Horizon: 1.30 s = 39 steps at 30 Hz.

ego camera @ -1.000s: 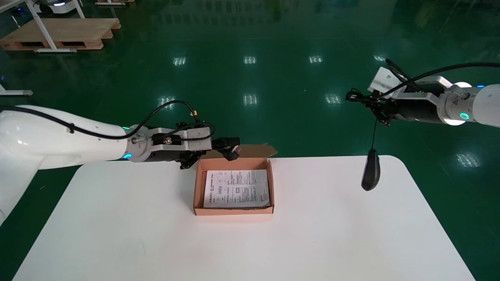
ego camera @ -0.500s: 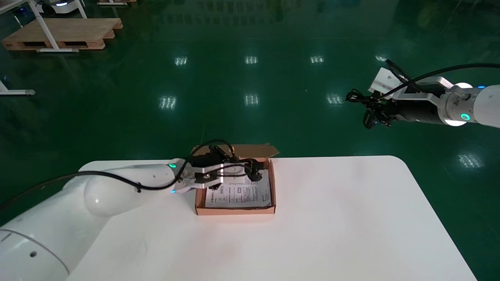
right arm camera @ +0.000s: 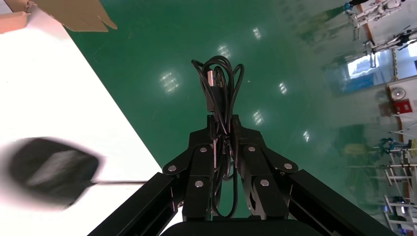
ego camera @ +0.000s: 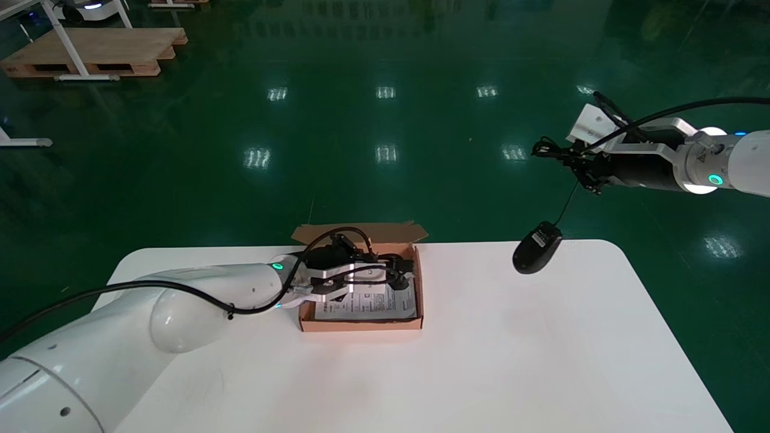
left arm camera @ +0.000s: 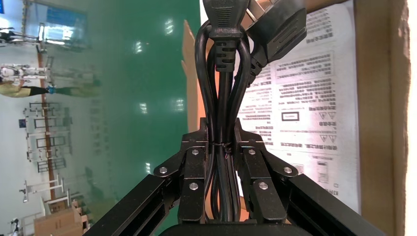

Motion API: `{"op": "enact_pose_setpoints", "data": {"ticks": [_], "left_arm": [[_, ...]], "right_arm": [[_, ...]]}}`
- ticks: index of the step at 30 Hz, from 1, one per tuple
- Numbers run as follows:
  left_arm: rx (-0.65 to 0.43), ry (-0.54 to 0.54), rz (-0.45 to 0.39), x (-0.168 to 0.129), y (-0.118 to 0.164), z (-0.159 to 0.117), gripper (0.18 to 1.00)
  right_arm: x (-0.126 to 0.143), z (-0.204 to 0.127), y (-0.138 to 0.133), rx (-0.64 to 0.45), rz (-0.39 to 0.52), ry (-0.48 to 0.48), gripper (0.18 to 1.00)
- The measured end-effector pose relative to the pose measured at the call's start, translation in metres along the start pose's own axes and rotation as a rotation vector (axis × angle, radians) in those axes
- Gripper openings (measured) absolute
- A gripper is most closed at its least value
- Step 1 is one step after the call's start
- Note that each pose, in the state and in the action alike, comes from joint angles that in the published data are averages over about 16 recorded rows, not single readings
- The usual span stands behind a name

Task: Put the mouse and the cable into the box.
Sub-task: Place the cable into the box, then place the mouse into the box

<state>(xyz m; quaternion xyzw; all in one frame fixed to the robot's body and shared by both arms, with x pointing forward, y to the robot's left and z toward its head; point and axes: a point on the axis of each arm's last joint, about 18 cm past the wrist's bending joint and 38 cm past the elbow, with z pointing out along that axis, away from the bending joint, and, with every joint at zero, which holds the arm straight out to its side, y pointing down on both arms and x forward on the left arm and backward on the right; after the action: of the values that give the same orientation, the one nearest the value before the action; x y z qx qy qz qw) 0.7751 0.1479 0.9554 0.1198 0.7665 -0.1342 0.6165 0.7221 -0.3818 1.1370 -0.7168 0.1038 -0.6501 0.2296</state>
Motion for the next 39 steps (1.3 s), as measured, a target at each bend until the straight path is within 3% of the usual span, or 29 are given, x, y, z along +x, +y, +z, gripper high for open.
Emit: {"op": "enact_pose_setpoints", "data": {"ticks": [14,22,26,32,39], "left_arm": [[-0.003,0.007,0.003,0.002,-0.001,0.001,0.309],[-0.029,-0.006,-0.024,-0.004,0.013,-0.003,0.412],[-0.097,-0.03,-0.07,-0.016,0.041,-0.009,0.48],[-0.269,-0.101,-0.168,-0.045,0.107,-0.029,0.616],[-0.45,-0.183,-0.252,-0.069,0.169,-0.06,0.764]], "right_arm": [[0.0,0.0,0.0,0.0,0.0,0.0,0.233],[-0.002,0.001,-0.002,0.002,-0.01,-0.006,0.233],[-0.003,0.002,-0.004,0.003,-0.023,-0.008,0.233],[-0.007,0.007,-0.01,0.006,-0.056,-0.014,0.233],[-0.025,0.024,-0.036,0.043,-0.114,-0.039,0.233]]}}
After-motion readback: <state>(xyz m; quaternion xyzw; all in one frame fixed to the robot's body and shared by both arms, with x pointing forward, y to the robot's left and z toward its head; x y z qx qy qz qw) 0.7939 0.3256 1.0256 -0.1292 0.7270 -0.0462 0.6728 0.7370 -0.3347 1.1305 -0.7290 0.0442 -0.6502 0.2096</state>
